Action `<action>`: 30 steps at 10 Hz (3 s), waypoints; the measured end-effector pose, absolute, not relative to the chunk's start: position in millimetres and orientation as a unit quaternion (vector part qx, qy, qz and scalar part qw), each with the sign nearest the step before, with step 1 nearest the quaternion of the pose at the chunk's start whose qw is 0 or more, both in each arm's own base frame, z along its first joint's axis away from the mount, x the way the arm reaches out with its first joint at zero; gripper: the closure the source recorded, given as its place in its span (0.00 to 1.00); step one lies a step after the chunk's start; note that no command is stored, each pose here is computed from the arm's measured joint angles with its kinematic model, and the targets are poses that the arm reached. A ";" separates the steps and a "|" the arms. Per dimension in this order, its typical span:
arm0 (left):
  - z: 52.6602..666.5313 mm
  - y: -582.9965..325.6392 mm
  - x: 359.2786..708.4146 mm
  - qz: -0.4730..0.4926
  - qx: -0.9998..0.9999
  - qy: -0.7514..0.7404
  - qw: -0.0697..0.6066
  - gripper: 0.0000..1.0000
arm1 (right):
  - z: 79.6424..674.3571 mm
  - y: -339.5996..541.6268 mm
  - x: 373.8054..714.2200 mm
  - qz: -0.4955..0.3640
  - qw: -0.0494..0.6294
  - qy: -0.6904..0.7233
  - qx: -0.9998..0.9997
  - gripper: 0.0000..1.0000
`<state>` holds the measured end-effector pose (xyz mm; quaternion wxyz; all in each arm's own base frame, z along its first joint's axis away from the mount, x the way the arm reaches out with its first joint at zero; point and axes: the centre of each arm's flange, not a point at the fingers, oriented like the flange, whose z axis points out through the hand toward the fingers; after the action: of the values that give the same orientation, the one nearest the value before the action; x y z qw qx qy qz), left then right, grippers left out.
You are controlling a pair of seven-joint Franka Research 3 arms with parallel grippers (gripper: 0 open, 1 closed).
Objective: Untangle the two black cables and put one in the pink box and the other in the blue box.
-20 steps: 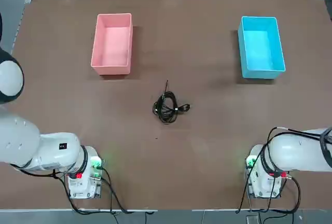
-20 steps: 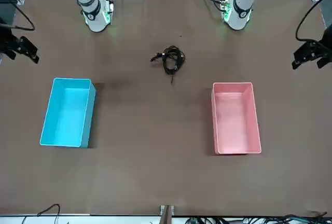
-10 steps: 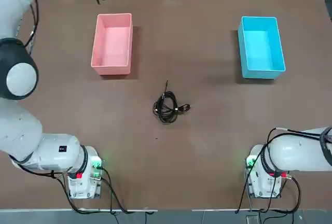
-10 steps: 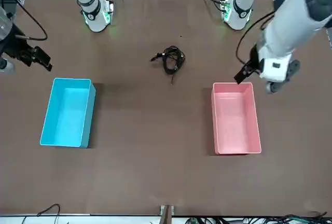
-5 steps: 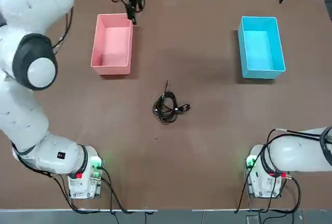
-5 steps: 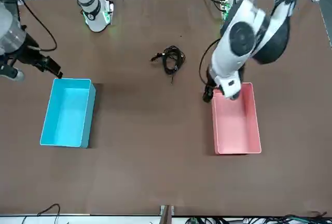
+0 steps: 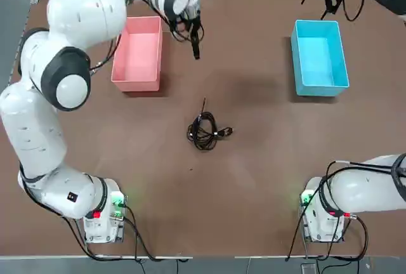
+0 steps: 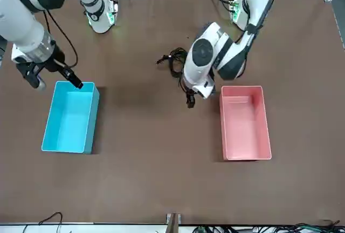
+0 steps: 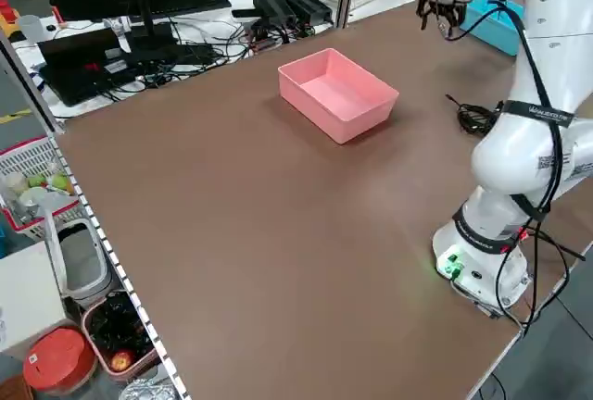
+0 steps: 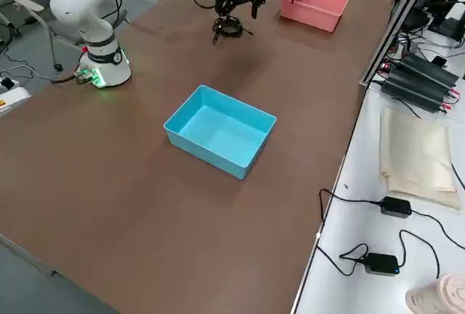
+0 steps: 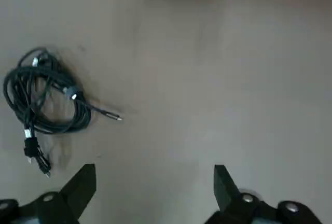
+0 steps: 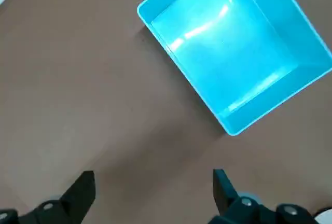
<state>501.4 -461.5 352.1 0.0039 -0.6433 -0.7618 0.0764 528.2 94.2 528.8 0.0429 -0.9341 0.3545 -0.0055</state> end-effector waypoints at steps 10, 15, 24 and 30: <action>227.1 -480.1 366.0 0.056 -0.638 -0.768 0.011 0.05 | 483.5 142.7 535.4 0.004 0.041 0.435 -0.899 0.00; 202.7 -474.6 346.9 0.058 -0.637 -0.768 0.007 0.11 | 480.8 144.1 535.9 0.006 0.040 0.435 -0.899 0.00; 172.6 -480.2 330.6 0.044 -0.666 -0.744 0.003 0.51 | 480.6 144.2 535.6 0.007 0.040 0.435 -0.899 0.00; 191.5 -474.0 355.6 0.030 -0.657 -0.754 0.002 0.80 | 480.8 144.4 535.6 0.007 0.040 0.439 -0.898 0.00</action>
<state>355.6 -474.0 191.5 0.0025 -0.6566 -0.7536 0.0302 535.6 144.4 480.8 0.0397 -0.8978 0.4385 0.0067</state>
